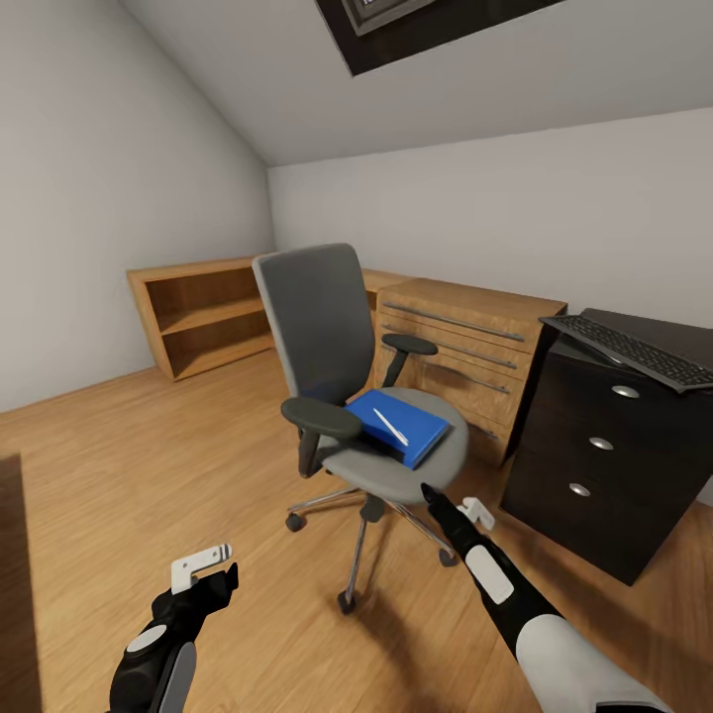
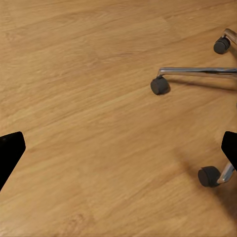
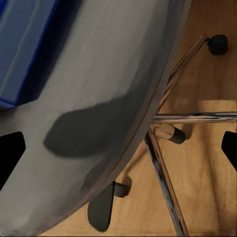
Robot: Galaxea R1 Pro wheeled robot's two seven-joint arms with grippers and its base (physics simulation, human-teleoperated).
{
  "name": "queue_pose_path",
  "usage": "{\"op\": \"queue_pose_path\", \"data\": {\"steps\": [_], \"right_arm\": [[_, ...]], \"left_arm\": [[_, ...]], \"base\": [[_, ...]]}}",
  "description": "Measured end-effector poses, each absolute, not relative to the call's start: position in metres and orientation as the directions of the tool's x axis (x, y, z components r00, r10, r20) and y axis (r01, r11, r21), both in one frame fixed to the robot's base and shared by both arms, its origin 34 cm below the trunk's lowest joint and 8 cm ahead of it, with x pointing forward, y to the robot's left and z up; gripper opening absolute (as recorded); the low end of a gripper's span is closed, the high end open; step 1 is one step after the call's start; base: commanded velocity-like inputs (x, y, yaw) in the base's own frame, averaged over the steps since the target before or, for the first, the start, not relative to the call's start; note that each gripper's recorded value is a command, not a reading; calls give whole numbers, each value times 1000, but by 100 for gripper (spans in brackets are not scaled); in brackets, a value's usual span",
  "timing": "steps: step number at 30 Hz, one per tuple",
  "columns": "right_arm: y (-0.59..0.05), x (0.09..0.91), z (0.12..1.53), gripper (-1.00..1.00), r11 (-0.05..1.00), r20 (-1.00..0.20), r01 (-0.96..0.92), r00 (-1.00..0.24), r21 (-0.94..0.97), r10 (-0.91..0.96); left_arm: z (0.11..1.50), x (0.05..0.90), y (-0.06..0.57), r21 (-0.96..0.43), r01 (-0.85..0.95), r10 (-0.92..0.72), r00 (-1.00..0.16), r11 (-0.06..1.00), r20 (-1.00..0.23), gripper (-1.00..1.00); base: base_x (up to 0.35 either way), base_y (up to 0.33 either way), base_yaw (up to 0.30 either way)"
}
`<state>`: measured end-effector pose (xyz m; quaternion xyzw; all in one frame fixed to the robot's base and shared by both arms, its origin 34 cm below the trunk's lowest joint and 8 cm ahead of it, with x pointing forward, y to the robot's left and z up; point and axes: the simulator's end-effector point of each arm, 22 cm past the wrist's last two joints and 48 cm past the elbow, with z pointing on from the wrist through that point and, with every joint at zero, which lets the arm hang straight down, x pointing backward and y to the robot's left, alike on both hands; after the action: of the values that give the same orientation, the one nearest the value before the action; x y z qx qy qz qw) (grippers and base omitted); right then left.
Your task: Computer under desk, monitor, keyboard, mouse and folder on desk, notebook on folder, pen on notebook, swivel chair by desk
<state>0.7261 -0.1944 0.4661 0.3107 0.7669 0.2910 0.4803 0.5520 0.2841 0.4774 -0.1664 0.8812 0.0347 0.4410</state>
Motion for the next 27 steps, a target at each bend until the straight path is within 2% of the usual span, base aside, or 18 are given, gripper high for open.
{"op": "queue_pose_path", "data": {"steps": [27], "right_arm": [[-158,720,469,100,595,-487,157,-433,788,759]], "left_arm": [[478,552,284,-85,-324,-261,-554,942,-790,100]], "base": [[12,0,0]]}}
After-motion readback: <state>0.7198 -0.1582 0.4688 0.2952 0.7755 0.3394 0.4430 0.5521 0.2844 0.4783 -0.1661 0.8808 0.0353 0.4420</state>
